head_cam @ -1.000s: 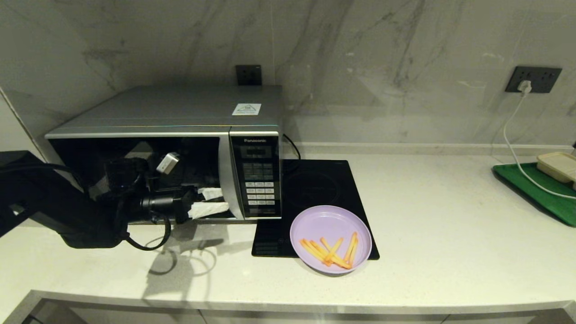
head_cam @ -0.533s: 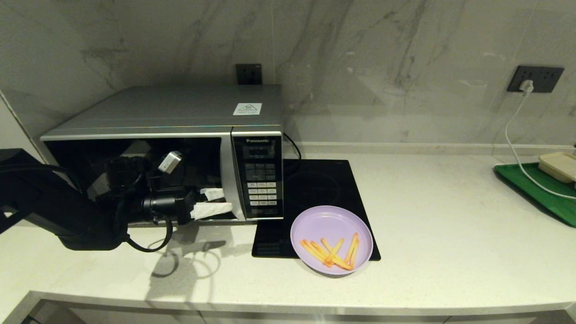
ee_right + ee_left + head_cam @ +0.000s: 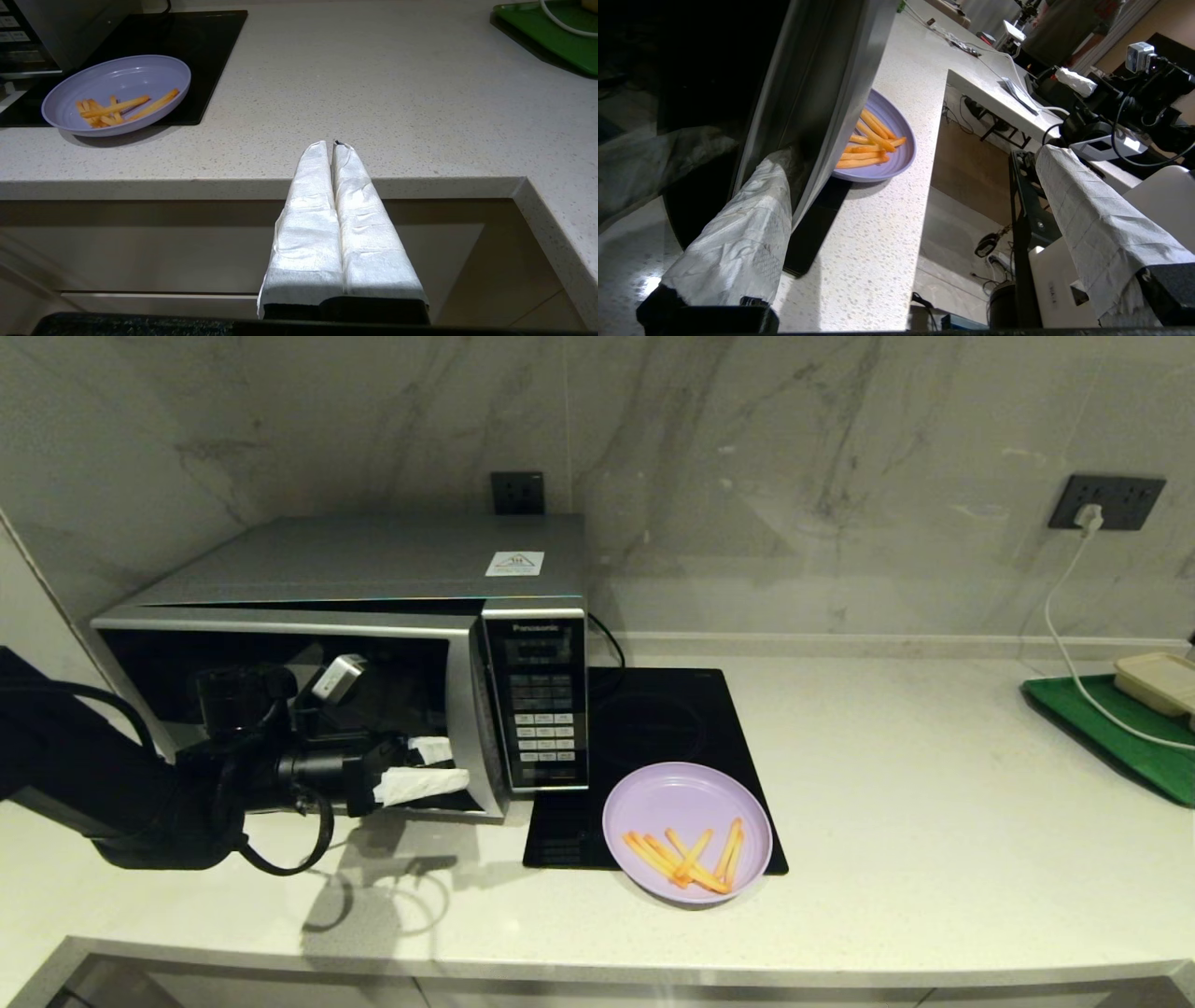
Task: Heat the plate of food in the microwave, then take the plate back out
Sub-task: Open the microwave oven
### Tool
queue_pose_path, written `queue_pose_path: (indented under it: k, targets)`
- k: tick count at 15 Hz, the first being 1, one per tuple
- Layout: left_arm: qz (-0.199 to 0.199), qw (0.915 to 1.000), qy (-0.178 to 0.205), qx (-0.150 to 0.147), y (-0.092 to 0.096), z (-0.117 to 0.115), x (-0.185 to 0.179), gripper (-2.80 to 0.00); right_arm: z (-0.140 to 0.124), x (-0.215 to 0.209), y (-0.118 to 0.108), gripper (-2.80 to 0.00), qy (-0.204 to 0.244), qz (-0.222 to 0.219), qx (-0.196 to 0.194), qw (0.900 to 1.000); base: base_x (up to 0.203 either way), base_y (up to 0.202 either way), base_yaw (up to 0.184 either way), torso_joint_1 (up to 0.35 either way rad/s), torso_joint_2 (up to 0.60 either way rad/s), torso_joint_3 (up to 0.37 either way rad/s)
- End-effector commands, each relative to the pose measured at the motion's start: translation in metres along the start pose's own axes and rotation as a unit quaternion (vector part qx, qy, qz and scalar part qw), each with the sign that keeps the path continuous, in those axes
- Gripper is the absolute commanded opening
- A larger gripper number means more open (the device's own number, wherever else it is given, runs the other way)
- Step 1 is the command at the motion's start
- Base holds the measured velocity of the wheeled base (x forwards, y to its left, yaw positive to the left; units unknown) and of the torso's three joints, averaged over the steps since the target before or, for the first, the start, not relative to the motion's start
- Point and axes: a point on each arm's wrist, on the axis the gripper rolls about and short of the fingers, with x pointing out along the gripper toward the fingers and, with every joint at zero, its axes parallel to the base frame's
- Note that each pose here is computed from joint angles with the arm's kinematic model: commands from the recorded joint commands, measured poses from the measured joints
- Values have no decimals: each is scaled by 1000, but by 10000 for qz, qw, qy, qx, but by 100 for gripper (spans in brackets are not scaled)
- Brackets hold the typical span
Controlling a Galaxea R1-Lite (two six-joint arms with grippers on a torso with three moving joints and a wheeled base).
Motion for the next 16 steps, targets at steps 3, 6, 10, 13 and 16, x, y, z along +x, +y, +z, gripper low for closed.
queue_pose_path:
  k: [3,6,10,13,16]
  targets:
    - [246,9996,-100,-63,-26,-5,-21,0,0,0,0,-280,-1,1,-2,10000,0,0,0,0,0,0]
    - [599,9978,-277,89,-57,0,-47,-71,0,0,0,-280,-1,1,1,10000,0,0,0,0,0,0]
    - [1251,9888,-575,567,-118,8,-82,-280,0,0,0,-280,-1,1,-1,10000,0,0,0,0,0,0]
    - [2025,9672,-866,1268,-171,30,-94,-280,0,0,0,-280,-1,1,6,10000,0,0,0,0,0,0]
    - [2669,9346,-1333,1938,-232,69,-92,-280,0,0,0,-280,-1,1,6,10000,0,0,0,0,0,0]
